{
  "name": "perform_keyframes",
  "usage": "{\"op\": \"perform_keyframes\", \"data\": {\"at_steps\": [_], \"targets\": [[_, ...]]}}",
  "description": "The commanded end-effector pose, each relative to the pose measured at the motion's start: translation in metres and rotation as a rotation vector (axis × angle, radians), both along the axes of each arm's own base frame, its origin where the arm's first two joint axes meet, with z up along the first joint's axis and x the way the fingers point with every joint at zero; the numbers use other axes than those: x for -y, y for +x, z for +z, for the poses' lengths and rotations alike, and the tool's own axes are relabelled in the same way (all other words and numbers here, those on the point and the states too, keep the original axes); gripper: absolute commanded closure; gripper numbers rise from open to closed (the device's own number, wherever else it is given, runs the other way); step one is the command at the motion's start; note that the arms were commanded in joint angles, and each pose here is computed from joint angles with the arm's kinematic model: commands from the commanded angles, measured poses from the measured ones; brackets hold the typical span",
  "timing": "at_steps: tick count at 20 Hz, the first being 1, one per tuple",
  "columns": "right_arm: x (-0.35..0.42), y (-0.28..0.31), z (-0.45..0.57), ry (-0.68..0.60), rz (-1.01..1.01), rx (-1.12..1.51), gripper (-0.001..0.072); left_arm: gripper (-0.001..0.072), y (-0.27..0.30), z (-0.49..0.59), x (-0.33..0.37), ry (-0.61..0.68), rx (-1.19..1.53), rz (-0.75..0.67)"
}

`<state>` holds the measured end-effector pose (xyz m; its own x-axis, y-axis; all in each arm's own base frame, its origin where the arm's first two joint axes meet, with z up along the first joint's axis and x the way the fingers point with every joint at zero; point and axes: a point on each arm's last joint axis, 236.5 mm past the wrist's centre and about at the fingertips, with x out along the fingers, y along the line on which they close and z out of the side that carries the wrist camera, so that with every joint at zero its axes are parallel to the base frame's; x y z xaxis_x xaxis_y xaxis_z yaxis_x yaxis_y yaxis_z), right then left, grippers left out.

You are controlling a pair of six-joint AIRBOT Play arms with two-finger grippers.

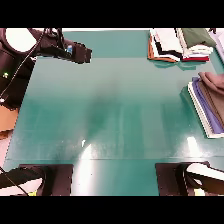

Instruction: Fold the shirts.

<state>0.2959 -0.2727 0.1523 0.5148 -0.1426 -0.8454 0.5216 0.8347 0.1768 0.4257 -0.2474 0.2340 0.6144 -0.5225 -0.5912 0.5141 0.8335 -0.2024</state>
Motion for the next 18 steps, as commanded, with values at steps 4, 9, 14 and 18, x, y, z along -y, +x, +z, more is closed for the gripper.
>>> {"op": "perform_keyframes", "data": {"at_steps": [4, 9, 14, 18], "targets": [[-0.009, -0.1, -0.073, 0.101, -0.173, -0.191, 0.0213, 0.0683, -0.003, -0.003, -0.001, 0.028, -0.001, -0.023], [0.014, -0.098, -0.005, -0.034, -0.26, -0.014, 0.0156, 0.0682, -0.002, -0.002, 0.0, 0.024, 0.005, -0.021], [-0.051, 0.007, 0.116, -0.063, -0.018, 0.425, 0.0157, 0.0682, -0.001, 0.0, 0.0, 0.019, 0.012, -0.018], [-0.182, 0.073, 0.127, 0.076, 0.35, 0.491, 0.0158, 0.0682, -0.001, -0.001, 0.0, 0.021, 0.011, -0.018]]}}
